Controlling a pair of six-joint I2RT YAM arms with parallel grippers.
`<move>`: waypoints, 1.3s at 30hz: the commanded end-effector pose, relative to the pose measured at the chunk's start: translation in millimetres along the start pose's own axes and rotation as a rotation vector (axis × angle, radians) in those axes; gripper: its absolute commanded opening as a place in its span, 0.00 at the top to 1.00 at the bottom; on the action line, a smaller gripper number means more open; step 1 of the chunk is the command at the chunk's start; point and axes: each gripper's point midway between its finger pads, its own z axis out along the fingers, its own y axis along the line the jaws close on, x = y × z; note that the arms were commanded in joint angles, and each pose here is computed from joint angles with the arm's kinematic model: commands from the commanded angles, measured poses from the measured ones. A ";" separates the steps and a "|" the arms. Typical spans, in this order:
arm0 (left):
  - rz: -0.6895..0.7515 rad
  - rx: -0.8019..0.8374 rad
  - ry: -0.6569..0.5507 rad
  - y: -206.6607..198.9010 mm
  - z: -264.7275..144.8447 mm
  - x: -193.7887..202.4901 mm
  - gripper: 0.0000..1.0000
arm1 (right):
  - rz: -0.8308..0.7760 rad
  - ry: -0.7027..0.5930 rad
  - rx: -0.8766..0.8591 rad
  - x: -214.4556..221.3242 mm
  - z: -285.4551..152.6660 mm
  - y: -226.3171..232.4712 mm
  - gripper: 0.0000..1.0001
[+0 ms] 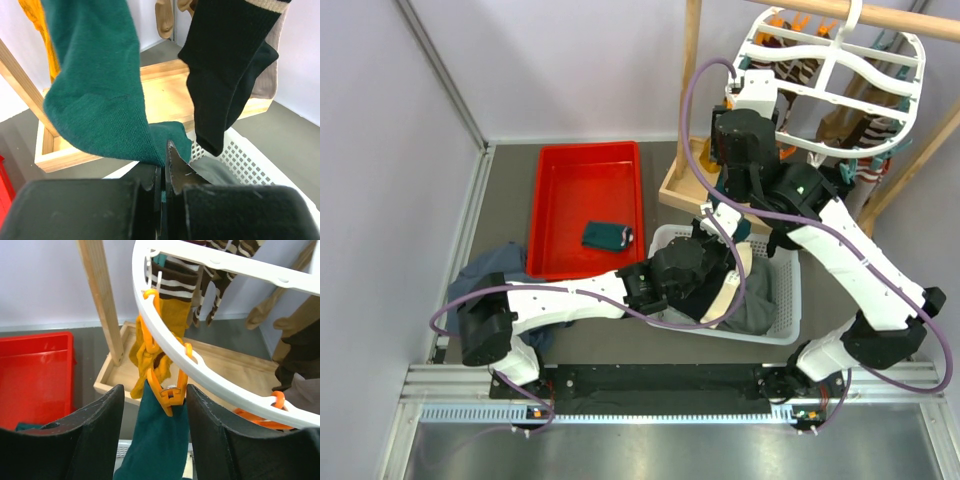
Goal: Remove the socks clipped to the hanger
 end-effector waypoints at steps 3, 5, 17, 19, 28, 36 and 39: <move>-0.045 0.010 -0.091 1.5 -8.5 -35.6 1.00 | 0.027 -0.052 0.073 -15.2 -4.6 -12.0 0.47; -0.044 0.010 -0.090 1.1 -7.9 -34.9 1.00 | 0.025 -0.056 0.087 -16.2 -4.8 -15.1 0.47; -0.056 0.008 -0.097 2.4 -9.5 -35.8 1.00 | 0.044 -0.051 0.051 -10.4 -5.4 -17.0 0.44; -0.058 0.006 -0.098 2.8 -9.9 -35.7 1.00 | 0.045 -0.046 0.064 -8.8 -4.3 -19.5 0.43; -0.065 0.014 -0.098 2.4 -12.0 -35.7 1.00 | 0.063 -0.065 0.073 -16.3 -3.0 -26.2 0.49; -0.065 0.019 -0.096 1.9 -11.7 -33.2 1.00 | 0.051 -0.089 0.084 -18.7 2.8 -26.0 0.69; -0.063 0.014 -0.094 2.7 -12.6 -32.7 1.00 | 0.054 -0.105 0.083 -22.4 2.9 -29.4 0.83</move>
